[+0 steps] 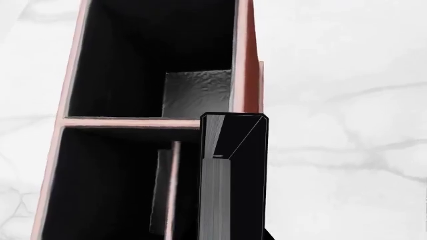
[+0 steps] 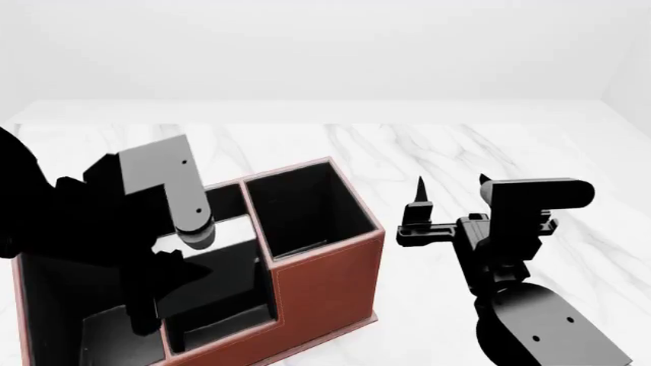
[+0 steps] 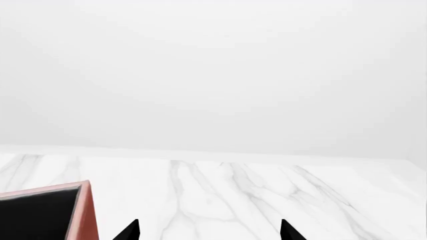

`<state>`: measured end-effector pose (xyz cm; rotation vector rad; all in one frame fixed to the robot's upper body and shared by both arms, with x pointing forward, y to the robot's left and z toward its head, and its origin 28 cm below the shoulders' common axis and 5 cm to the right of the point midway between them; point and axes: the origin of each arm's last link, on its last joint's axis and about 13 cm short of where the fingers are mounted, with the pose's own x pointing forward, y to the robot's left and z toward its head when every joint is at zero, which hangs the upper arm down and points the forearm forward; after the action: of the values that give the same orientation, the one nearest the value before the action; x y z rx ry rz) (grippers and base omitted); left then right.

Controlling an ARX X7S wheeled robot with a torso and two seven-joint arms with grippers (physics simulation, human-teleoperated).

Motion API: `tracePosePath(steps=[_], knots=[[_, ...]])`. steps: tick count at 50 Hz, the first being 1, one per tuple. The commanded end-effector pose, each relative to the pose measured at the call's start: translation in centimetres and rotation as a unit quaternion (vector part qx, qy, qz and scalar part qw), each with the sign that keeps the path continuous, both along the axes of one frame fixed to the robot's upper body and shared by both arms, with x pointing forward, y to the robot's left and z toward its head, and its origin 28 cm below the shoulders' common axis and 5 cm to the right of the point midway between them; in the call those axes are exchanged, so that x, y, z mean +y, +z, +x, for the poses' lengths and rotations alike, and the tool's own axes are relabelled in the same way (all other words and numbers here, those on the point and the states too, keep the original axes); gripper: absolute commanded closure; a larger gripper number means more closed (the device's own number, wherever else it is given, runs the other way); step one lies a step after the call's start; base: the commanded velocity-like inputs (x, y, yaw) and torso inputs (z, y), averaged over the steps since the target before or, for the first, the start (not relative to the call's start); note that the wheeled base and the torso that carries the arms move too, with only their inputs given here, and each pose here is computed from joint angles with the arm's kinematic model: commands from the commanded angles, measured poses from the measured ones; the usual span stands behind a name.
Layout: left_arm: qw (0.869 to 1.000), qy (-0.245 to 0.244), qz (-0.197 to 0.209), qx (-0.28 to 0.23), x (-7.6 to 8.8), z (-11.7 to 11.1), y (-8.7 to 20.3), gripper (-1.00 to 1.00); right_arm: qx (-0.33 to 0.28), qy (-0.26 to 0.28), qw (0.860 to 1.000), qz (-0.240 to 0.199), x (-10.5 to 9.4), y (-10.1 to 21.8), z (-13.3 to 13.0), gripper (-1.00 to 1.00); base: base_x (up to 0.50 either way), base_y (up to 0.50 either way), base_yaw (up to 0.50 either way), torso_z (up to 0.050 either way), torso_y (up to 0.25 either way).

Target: Pick up the book and place it in the back compartment of the caddy.

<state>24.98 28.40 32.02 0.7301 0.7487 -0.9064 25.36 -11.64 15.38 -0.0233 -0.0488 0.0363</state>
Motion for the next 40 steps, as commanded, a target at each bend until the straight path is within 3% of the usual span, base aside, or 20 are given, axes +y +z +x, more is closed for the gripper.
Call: tracePosePath(steps=[1,22,40], knots=[[0.999,-0.014,-0.023,-0.027,0.6,0.1,-0.2,1.00,0.000,-0.002,1.000,0.001,-0.1,0.0,0.0,-1.00,0.00,0.00,0.00,0.010,0.000],[0.995,-0.021,-0.044,-0.084,2.9,0.0,-1.4,1.00,-0.001,-0.003,1.000,0.003,-0.1,0.1,-0.1,-1.00,0.00,0.00,0.00,0.000,0.001],[0.995,-0.021,-0.073,-0.066,3.0,1.0,-2.1,1.00,-0.003,-0.004,1.000,0.002,-0.1,0.2,-0.1,-1.00,0.00,0.00,0.00,0.001,0.001]])
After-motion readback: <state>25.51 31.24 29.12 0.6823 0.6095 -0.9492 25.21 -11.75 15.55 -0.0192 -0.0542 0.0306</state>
